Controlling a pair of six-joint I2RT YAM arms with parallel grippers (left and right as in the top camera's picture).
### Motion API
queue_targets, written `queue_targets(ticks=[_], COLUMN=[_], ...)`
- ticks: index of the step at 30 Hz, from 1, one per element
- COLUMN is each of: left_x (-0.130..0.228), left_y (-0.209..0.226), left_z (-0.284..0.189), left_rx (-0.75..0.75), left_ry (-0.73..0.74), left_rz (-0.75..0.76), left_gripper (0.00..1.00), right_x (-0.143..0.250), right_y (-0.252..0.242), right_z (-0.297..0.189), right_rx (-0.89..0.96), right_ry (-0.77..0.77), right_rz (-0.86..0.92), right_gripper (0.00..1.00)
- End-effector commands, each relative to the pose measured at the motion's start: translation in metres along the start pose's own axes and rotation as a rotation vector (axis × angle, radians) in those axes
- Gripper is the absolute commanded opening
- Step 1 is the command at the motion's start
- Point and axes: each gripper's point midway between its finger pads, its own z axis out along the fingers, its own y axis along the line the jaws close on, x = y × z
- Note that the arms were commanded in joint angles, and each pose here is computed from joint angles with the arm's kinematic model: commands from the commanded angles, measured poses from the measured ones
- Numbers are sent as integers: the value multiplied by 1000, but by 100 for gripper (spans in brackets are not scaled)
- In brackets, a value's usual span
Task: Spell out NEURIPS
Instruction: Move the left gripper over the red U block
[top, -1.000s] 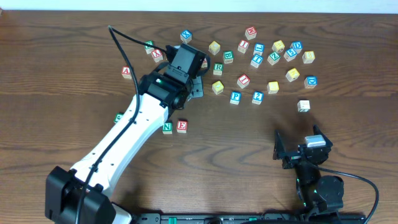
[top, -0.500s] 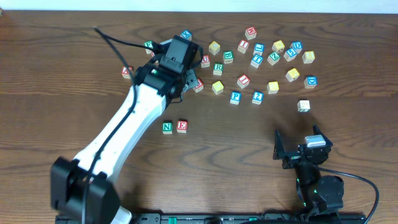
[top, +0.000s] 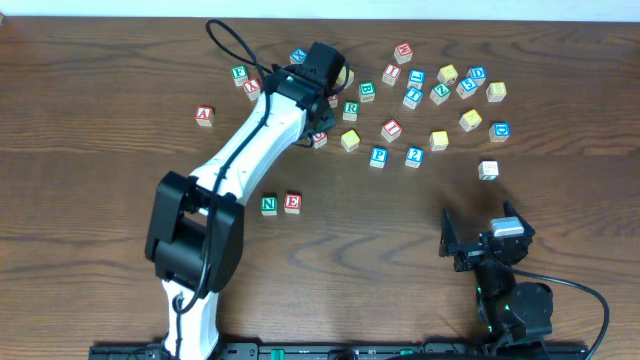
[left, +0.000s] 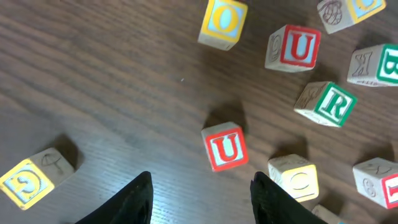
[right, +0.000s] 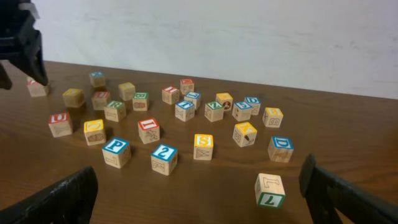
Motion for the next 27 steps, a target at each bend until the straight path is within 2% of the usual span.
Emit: queue_targets(ticks=[1,27], left_x=[-15,10], left_y=[-6,-21], left_z=[-5,38], left_rx=[13,-11], left_ry=[-44,-1], left_rz=[-44,-36], left_gripper=[50,50], right_x=[1,1], right_y=[-3,-3], right_z=[0,0], right_rx=[12,12], right_ry=[0,0], right_rz=[-11,-11], right_gripper=[99,99])
